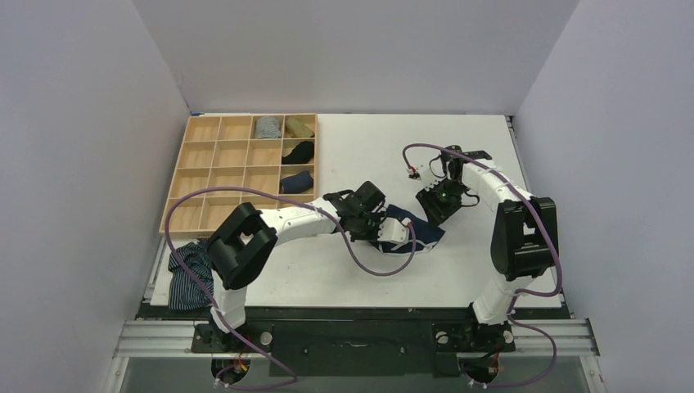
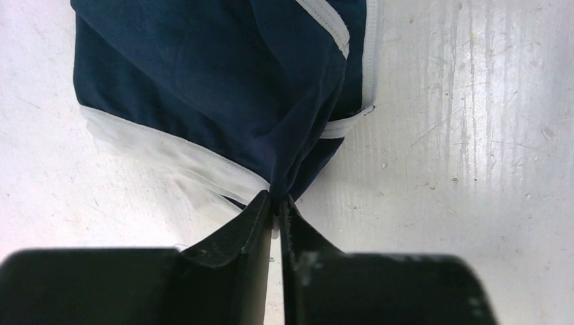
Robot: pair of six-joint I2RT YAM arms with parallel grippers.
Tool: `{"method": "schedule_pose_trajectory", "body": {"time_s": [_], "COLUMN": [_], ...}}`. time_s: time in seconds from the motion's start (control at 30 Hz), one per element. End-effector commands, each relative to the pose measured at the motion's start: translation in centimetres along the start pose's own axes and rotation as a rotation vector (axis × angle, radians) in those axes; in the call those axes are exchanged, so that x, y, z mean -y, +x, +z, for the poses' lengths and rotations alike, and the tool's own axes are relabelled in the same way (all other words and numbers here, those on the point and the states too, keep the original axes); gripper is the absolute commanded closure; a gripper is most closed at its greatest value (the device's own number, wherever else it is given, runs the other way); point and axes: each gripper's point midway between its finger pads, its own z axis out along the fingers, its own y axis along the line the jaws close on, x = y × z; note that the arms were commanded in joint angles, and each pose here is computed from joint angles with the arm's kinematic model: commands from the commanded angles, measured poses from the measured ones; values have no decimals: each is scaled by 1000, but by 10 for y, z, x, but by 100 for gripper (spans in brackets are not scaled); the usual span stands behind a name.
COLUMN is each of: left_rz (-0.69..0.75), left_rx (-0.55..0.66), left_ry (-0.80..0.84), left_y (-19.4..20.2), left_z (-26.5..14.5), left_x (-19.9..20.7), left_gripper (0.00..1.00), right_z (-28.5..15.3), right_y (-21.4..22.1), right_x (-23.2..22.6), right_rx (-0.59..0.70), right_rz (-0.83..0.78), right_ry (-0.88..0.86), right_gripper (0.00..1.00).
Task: Roll the underwear
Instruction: Fold the underwear at the center of the board.
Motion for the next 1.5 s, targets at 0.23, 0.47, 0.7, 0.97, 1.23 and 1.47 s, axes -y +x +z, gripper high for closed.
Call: {"method": "schedule_pose_trajectory", "body": {"time_s": [0.23,0.47,0.7,0.97,1.23,1.47], "left_rz": [40,84,103,124,117,96], "left_rx": [28,32,28,9,-18,-10], "left_ry": [-49,-105,-130,-148,-127,-132], "left_y": [-19,-18,-15,-6,10,7], "left_z": [-10,-26,-35,-34,-27,-29], "left_x": [-21,-30,-28,-25,-12,-14], "left_gripper": [100,100,100,100,100,100], "right_z": [1,3,6,9,10,11], "right_y": [4,8,12,15,17,18], "right_x": [1,1,1,1,1,1], "right_rx": [-5,-13,-25,-36,-45,-56], "right_rz": [21,22,26,33,35,39], "right_ry": [-5,-11,-24,-33,-36,-39], "right_gripper": [62,62,62,62,62,62]}}
